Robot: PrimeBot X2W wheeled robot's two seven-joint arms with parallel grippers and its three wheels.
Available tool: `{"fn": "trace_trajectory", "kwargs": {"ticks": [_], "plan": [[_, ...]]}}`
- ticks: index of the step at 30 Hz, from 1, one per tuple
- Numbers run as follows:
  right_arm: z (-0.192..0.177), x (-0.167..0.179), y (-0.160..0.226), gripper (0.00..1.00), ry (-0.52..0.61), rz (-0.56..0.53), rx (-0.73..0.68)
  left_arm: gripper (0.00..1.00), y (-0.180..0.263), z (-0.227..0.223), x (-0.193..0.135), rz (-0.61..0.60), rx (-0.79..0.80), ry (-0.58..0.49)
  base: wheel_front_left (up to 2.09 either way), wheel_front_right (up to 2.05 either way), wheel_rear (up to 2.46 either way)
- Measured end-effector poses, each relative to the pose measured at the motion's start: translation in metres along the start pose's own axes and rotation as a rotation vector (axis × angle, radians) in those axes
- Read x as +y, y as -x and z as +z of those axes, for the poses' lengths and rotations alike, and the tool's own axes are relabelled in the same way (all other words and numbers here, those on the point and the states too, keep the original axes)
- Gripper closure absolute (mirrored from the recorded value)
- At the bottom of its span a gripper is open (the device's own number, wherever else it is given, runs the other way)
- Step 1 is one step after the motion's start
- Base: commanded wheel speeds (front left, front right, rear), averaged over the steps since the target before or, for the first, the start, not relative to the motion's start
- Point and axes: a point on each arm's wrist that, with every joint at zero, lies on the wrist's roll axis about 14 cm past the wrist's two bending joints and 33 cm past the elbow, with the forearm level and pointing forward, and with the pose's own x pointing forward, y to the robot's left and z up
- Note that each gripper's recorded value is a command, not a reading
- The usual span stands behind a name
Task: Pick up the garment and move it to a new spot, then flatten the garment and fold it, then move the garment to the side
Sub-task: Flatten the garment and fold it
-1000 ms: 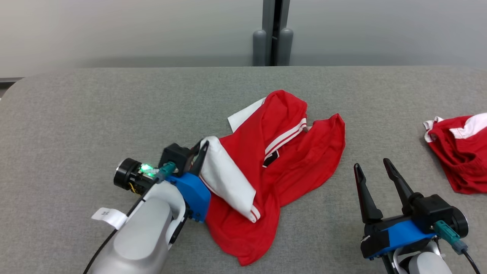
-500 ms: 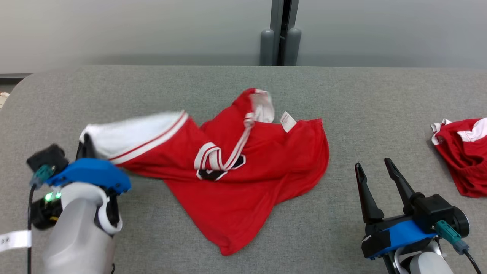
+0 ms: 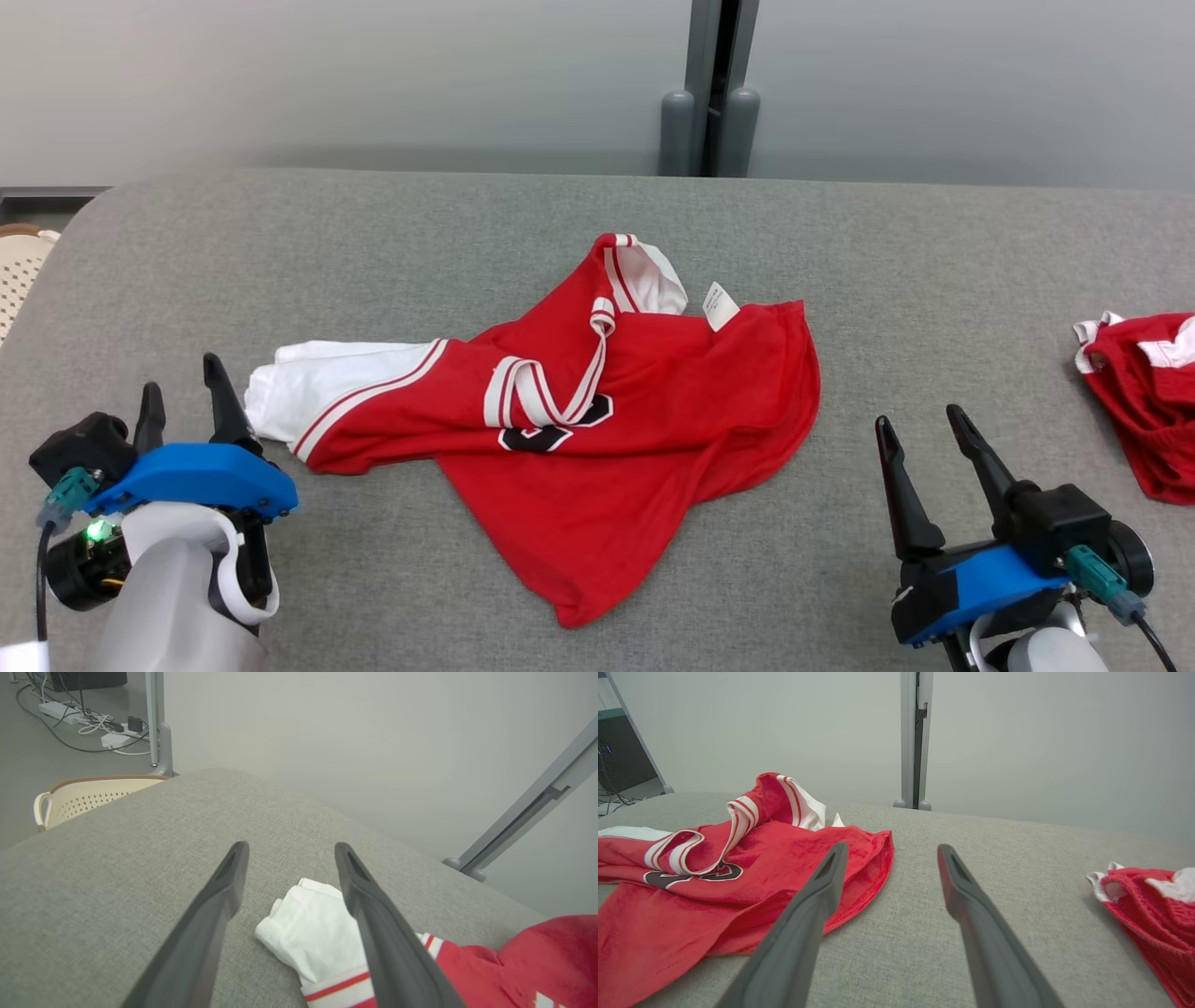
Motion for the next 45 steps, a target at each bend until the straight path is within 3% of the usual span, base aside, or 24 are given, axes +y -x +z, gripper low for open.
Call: {"fn": "trace_trajectory", "kwargs": {"ticks": [9, 18, 25, 31, 32, 34, 35, 37, 38, 45], "plan": [[0.0, 0.027, -0.029, 0.0, 0.0, 0.083, 0.086, 0.0, 0.039, 0.019, -0.026, -0.119, -0.132, -0.088, 0.0, 0.0, 0.0], [-0.037, 0.03, -0.06, 0.0, 0.052, 0.09, 0.3, 0.0, 0.081, -0.007, -0.01, -0.083, -0.095, -0.069, 0.0, 0.0, 0.0], [-0.078, 0.034, -0.057, 0.0, 0.045, 0.094, 0.455, 0.0, 0.093, -0.013, 0.006, -0.04, -0.08, -0.067, 0.0, 0.0, 0.0], [-0.102, 0.03, -0.038, 0.0, -0.038, 0.066, 0.538, 0.0, 0.096, -0.012, 0.007, -0.037, -0.086, -0.068, 0.0, 0.0, 0.0], [-0.104, 0.032, -0.037, 0.04, -0.046, 0.069, 0.542, 0.0, 0.097, -0.014, 0.007, -0.038, -0.082, -0.068, 0.0, 0.0, 0.0], [-0.106, 0.037, -0.036, 0.52, -0.045, 0.087, 0.557, 0.0, 0.097, -0.014, 0.006, -0.042, -0.08, -0.067, 0.0, 0.0, 0.0], [-0.107, 0.039, -0.036, 0.59, -0.041, 0.096, 0.56, 0.0, 0.097, -0.015, 0.006, -0.043, -0.08, -0.068, 0.0, 0.0, 0.0], [-0.107, 0.046, -0.038, 0.9, -0.04, 0.116, 0.563, 0.0, 0.097, -0.016, 0.006, -0.044, -0.077, -0.068, 0.0, 0.0, 0.0], [-0.107, 0.049, -0.04, 1.0, -0.036, 0.127, 0.566, 0.0, 0.097, -0.016, 0.006, -0.044, -0.075, -0.068, 0.0, 0.0, 0.0], [-0.093, 0.057, -0.057, 1.0, -0.009, 0.154, 0.515, 0.0, 0.096, -0.016, 0.005, -0.041, -0.076, -0.071, 0.0, 0.0, 0.0]]}}
